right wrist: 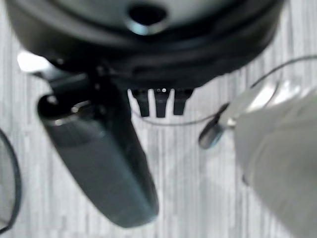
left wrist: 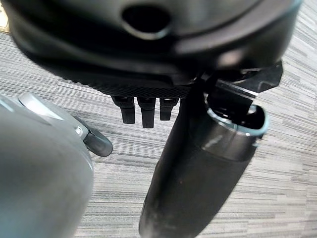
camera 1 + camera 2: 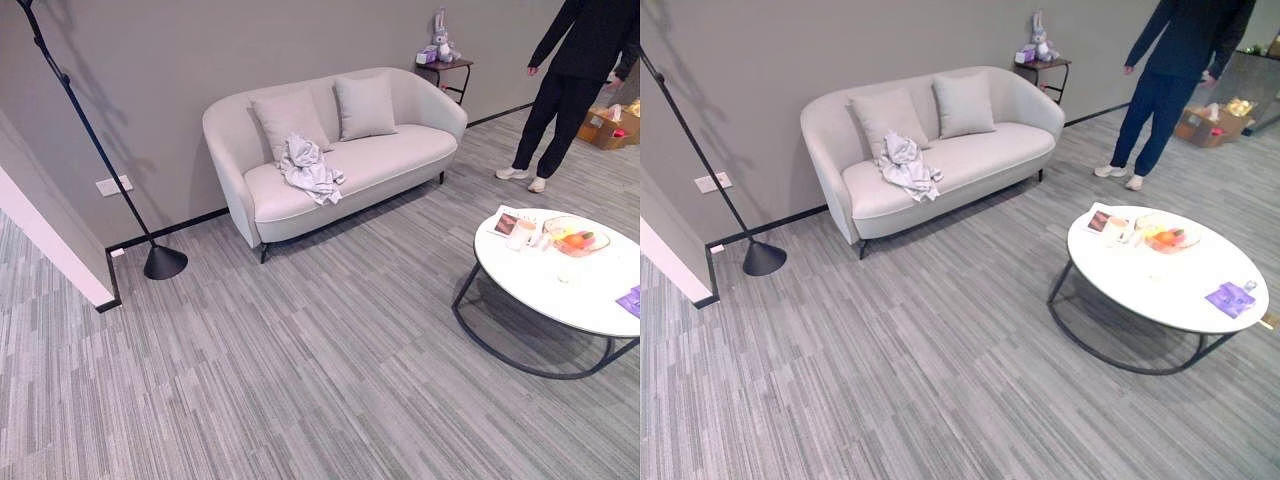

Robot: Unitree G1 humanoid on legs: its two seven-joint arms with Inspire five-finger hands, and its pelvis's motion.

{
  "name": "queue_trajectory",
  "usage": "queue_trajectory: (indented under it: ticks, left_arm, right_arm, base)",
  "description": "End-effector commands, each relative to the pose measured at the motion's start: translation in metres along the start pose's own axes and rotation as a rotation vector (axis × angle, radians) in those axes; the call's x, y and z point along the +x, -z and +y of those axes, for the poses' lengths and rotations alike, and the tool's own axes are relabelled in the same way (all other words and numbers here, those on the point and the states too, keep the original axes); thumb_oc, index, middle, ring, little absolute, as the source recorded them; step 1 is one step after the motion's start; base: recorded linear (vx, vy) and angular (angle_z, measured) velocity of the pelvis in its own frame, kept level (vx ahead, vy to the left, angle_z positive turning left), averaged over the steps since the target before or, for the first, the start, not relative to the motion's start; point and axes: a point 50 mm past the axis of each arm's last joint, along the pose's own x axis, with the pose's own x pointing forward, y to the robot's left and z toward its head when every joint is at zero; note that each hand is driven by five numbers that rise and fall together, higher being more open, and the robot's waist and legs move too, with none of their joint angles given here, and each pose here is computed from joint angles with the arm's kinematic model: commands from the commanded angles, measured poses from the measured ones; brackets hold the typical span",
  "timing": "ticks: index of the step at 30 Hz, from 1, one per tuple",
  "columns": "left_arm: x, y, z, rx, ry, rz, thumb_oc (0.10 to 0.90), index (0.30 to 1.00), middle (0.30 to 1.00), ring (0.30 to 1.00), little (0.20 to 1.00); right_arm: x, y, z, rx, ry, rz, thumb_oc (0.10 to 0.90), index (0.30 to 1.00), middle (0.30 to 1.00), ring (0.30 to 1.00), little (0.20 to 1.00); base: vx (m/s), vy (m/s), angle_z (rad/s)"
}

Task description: Hang the clothes on the sofa on the clothes rack.

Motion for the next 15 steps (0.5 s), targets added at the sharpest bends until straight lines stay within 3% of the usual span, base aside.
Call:
queue_trajectory:
  ticks: [1, 15]
  left_arm:
    - [-0.002, 0.010, 0.007, 0.016, -0.036, 0.047, 0.800, 0.900, 0.900, 0.900, 0.900]
    - [-0.001, 0.011, -0.006, 0.211, 0.039, 0.039, 0.800, 0.900, 0.900, 0.900, 0.900]
  right_arm:
    - [-0.001, 0.000, -0.015, 0.005, 0.050, 0.023, 0.800, 0.900, 0.900, 0.900, 0.900]
    - [0.000, -0.002, 0.005, -0.177, -0.034, 0.004, 0.800, 0.900, 0.900, 0.900, 0.900]
  base:
    - [-0.02, 0.047, 0.00]
    - [-0.03, 0.079, 0.04]
